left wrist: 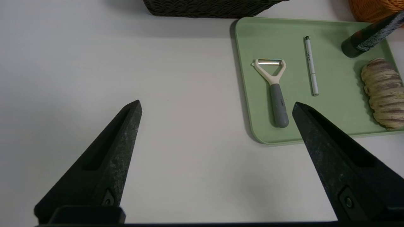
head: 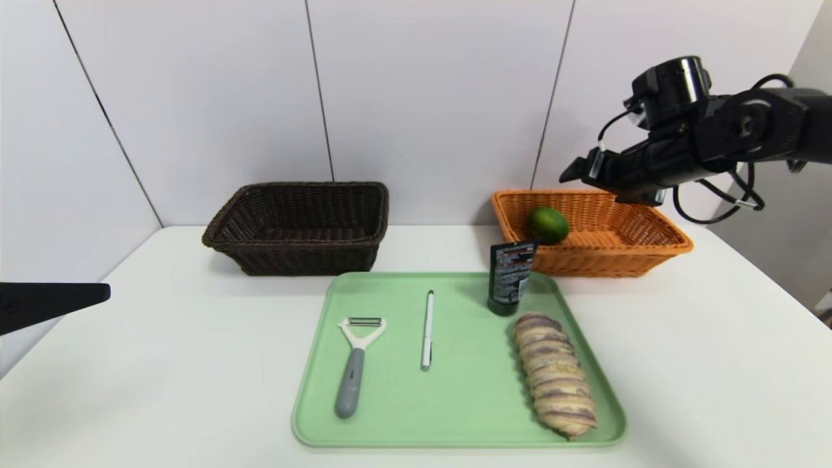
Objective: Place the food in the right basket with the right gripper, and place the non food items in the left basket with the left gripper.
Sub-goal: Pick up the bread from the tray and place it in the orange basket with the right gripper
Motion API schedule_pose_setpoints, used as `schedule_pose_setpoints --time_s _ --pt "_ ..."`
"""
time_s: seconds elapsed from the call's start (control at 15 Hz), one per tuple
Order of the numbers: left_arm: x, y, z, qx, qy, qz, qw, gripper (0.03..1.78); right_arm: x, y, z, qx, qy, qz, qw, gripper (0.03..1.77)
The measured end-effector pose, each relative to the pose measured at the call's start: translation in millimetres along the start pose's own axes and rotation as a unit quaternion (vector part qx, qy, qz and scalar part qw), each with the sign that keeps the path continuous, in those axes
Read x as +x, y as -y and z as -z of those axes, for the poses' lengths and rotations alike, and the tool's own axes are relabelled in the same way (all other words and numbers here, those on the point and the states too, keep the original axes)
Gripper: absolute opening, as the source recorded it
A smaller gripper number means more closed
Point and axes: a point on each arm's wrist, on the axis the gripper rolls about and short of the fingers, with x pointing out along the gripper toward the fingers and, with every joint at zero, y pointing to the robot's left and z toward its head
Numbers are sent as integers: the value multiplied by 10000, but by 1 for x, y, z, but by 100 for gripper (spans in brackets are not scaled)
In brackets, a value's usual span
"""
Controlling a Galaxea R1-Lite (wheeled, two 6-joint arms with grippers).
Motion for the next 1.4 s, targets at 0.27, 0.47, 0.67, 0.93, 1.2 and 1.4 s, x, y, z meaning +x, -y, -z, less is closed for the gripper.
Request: schedule_pose_setpoints --time_s 0.27,0.47,0.67,0.93,1.2,1.4 --pt "1 -1 4 -23 -120 -22 9999 169 -84 -18 24 -222 -711 -165 9971 167" --pt "0 -1 7 -36 -143 -27 9999 169 -134 -24 68 -561 -1655 -249 9843 168" --pt "-3 -2 12 -37 -151 -31 9999 169 -153 -18 108 -958 -2339 -159 9674 169" --pt "-6 -3 17 -30 -133 -32 9999 169 -155 -13 136 -947 -2765 -27 9563 169" --pt "-7 -3 18 -19 -118 -22 9999 169 -148 -22 149 -1111 -2602 -299 9587 169" --pt "-7 -3 20 -18 -125 -25 9999 169 -145 -31 159 -1270 -2626 -410 9556 169"
